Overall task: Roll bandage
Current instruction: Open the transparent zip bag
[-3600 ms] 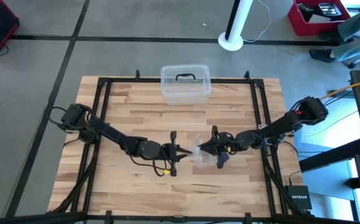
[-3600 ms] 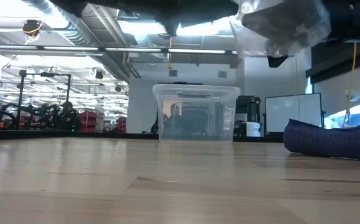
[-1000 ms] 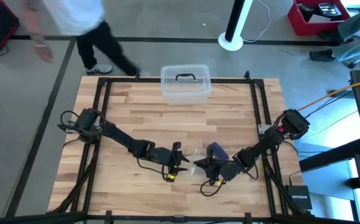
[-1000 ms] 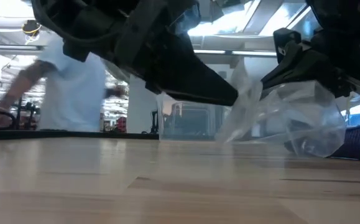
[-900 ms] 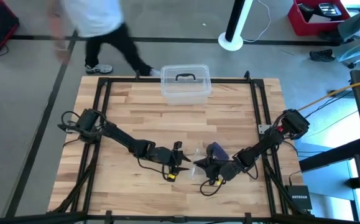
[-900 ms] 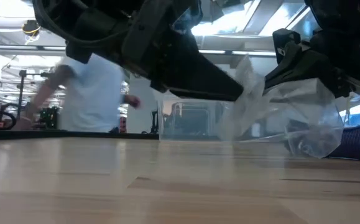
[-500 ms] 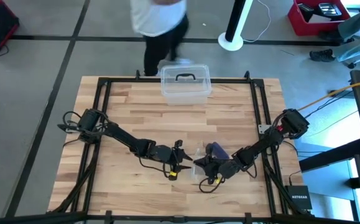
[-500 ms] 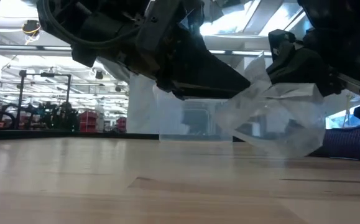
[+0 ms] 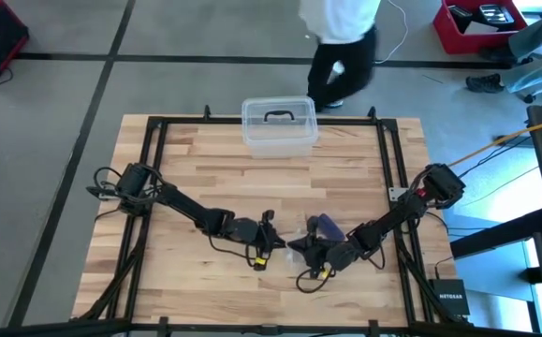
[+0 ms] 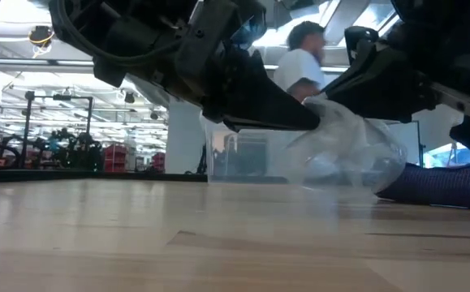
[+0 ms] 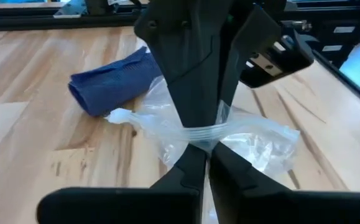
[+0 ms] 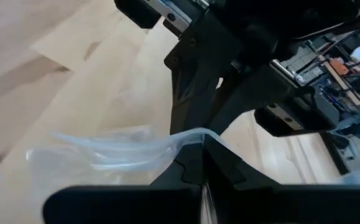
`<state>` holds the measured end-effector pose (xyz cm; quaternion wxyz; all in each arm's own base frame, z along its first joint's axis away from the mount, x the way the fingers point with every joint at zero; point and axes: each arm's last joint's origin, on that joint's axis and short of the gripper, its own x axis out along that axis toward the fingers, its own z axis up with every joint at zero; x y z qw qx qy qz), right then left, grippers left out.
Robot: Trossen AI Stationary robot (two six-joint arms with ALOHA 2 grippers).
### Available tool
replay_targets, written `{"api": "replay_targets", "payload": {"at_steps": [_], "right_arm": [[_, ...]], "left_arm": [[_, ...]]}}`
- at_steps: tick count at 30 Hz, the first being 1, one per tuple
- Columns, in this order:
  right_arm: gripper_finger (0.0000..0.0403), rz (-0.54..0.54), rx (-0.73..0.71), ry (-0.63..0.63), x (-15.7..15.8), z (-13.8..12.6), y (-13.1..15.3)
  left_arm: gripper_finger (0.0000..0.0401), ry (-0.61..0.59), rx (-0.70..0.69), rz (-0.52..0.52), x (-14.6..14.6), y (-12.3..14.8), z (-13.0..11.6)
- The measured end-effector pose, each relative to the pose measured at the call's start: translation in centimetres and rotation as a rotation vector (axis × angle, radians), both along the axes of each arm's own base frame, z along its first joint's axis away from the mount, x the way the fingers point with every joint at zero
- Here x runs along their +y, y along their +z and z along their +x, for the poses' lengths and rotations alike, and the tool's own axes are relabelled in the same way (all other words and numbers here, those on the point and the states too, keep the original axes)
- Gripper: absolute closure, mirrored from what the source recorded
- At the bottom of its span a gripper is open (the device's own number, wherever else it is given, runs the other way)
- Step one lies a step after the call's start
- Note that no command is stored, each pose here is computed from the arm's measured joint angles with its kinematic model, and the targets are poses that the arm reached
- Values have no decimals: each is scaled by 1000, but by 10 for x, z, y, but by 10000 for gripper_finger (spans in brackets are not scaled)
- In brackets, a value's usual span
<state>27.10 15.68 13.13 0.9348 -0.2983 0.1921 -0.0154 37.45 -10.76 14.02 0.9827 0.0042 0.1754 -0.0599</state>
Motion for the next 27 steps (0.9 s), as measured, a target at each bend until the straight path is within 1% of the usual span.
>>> {"api": "replay_targets", "payload": {"at_steps": [2, 4, 11, 15, 19, 24, 27], "right_arm": [[398, -7, 19, -7, -1, -1, -2], [398, 9, 30, -15, -1, -2, -3], [398, 55, 58, 18, 10, -9, -6], [398, 73, 88, 12, 13, -14, -10], [398, 80, 119, 6, 16, -19, -13], [398, 90, 156, 9, 18, -24, -17], [398, 82, 208, 28, 17, -27, -21]], "left_arm": [[398, 3, 16, 11, -1, 2, -2], [398, 8, 36, 24, -2, 6, -5], [400, 0, 92, 55, -9, 19, -16], [400, -5, 101, 74, -10, 18, -17], [401, 47, 156, 98, -9, 13, -20], [401, 53, 172, 105, -9, 12, -21], [401, 59, 189, 107, -9, 10, -22]]}}
